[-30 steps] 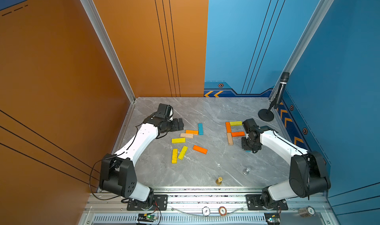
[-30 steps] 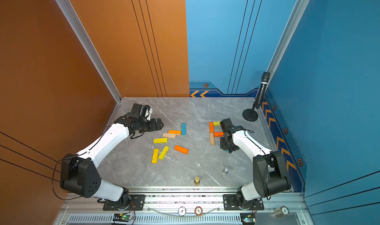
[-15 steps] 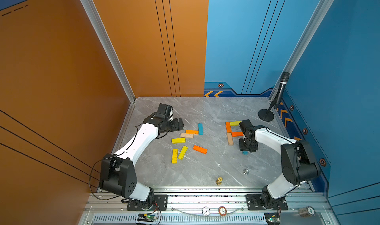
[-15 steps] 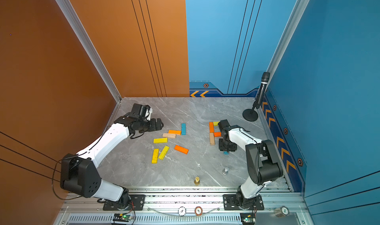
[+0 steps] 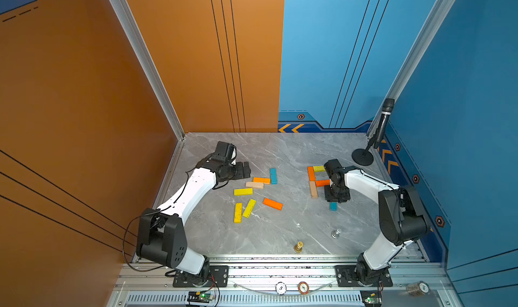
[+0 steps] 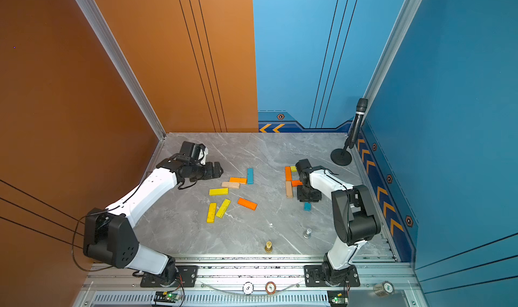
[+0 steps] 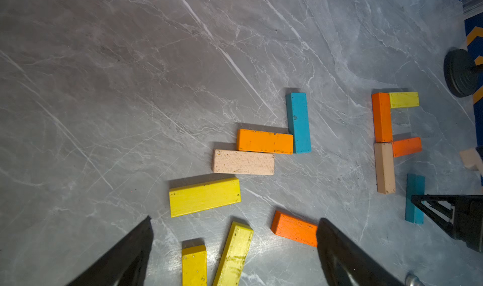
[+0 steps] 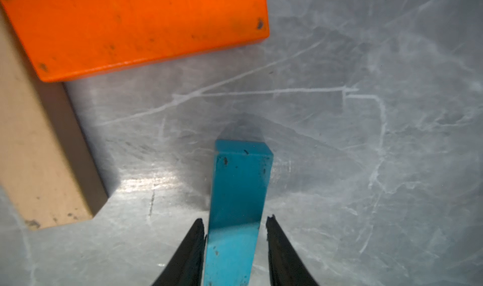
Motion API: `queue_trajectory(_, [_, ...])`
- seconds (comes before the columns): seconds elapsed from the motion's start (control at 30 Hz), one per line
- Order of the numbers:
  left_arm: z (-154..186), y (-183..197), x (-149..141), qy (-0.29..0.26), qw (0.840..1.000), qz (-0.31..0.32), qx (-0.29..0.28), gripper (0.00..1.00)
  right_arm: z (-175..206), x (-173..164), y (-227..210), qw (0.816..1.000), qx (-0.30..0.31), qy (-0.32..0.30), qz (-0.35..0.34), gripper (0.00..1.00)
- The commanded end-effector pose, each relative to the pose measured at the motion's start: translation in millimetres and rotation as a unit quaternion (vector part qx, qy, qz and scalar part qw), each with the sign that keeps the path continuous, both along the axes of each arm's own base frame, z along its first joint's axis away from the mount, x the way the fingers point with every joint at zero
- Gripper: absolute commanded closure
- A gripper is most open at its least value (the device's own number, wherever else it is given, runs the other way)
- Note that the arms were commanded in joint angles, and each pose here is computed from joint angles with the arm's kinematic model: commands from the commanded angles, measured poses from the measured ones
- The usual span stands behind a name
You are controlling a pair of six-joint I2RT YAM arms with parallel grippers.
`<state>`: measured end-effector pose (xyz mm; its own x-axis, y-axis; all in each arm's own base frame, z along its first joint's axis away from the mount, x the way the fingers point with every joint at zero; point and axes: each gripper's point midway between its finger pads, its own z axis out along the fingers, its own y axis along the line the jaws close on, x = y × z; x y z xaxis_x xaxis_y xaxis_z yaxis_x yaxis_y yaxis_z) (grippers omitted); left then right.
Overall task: Assemble the number 6 with building blocks
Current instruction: Assemble the building block at the center of the board.
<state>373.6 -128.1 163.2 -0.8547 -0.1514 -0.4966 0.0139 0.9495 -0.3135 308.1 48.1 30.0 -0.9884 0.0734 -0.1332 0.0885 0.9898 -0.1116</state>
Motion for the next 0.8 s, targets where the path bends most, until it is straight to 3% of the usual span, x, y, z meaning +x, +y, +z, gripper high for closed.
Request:
queue_trajectory(0.0, [-2, -2, 0, 0.005, 1.000, -0.005, 0.004, 0.03, 3, 1, -8, 1.000, -0.016, 0.012, 0.004, 0.62])
queue_trajectory(0.77, [-9, -10, -1, 0.008, 1.000, -0.022, 0.017, 0.02, 2, 21, -17, 0.999, -0.042, 0.003, 0.030, 0.73])
